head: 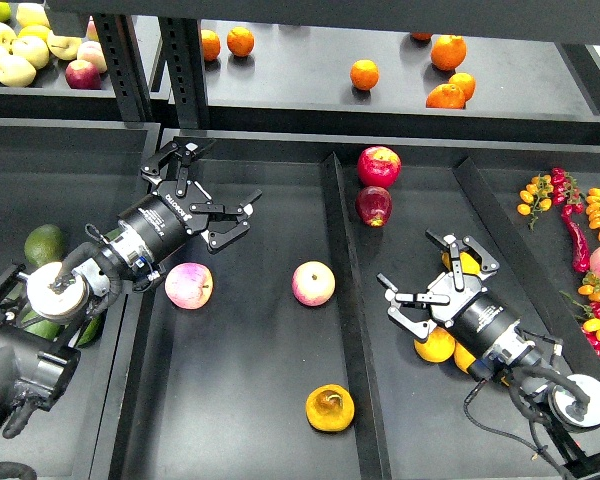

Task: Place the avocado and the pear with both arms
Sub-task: 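Reach the right gripper to the bruised yellow pear and grasp it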

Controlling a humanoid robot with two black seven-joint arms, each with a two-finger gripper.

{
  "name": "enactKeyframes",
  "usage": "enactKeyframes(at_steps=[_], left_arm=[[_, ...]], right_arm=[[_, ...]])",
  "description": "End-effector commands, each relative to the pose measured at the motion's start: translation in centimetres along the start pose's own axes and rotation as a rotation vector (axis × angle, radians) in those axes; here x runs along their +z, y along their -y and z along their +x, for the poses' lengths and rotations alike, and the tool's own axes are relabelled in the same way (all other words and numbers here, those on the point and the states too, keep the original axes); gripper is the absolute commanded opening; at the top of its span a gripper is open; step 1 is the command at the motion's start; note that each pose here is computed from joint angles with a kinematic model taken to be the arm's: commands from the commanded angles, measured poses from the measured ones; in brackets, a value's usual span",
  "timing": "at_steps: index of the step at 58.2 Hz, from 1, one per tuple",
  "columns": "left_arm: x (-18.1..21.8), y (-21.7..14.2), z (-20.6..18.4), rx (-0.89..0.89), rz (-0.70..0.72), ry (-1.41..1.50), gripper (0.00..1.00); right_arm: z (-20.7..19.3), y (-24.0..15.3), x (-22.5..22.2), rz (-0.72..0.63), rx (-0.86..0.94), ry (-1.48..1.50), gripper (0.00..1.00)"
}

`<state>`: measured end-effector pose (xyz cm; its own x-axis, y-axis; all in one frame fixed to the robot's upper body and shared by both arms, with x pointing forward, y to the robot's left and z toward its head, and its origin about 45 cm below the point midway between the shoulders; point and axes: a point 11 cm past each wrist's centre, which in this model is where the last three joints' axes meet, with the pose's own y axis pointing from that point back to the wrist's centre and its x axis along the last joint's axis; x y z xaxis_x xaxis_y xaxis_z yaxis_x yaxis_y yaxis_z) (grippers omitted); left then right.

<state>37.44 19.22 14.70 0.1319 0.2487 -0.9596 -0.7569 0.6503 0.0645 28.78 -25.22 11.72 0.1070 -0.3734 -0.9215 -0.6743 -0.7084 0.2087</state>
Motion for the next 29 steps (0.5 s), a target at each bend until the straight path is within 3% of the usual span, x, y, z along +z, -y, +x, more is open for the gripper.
enactKeyframes(at_steps=[1, 19, 29], left_arm=[[0.4, -0.9, 0.7, 0.016, -0.035, -0.024, 0.99], [0.8, -1.7, 0.7, 0.011, -0.115, -0.03, 0.99], [0.6, -2.0, 0.5, 0.006, -0.137, -0.033, 0.99]], right_arm=[[-0.1, -0.9, 0.9, -0.133, 0.006, -0.077, 1.0], [0.8, -1.9, 2.5, -0.385, 0.05, -0.326, 1.0], [2.1, -2.8, 3.8, -0.457, 0.094, -0.344, 0.99]])
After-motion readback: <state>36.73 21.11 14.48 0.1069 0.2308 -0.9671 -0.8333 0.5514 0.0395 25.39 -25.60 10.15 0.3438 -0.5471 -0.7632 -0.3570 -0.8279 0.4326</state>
